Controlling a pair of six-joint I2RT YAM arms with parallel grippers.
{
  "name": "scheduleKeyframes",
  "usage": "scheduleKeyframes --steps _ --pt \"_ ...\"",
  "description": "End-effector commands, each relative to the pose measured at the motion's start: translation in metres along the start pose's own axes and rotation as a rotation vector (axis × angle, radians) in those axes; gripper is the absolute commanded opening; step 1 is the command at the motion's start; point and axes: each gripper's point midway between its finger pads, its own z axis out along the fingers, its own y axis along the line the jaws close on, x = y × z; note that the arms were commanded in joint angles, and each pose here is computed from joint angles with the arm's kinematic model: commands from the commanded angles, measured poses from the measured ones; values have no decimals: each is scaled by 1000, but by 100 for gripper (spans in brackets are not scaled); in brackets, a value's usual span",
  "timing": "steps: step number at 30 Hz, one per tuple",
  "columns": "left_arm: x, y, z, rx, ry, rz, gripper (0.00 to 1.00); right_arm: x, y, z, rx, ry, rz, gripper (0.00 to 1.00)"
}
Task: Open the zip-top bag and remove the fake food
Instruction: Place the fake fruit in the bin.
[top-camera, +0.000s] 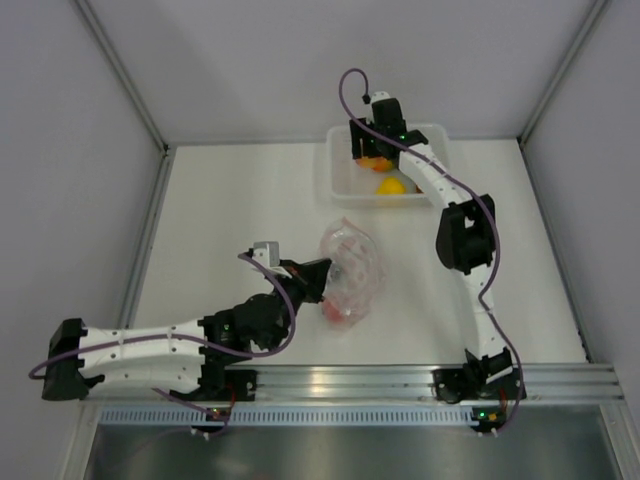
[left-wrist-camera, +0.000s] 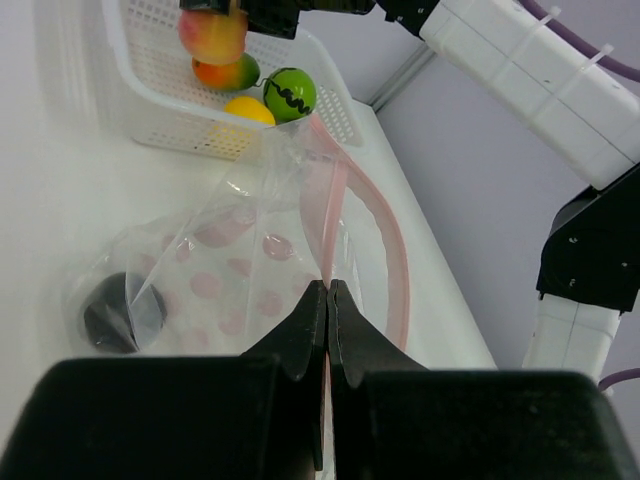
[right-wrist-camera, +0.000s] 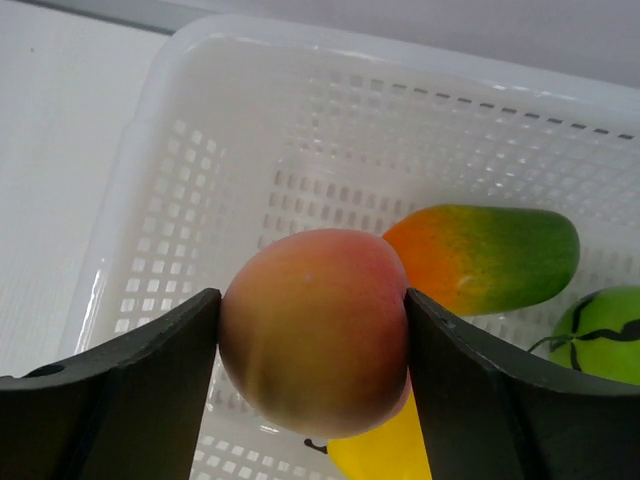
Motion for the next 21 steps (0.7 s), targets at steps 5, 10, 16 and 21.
scheduleKeyframes --steps 5,10,16,21 --pt "-11 0 -1 -9 -13 6 0 -42 16 -22 -26 -99 -55 95" --pt "-6 -1 0 -6 -2 12 0 -64 9 -54 -5 -132 -58 99" --pt "-4 -7 2 5 9 17 0 -93 5 -142 -73 -222 64 100" --pt "-5 -16 7 5 7 15 0 -84 -2 -226 -165 -286 151 99"
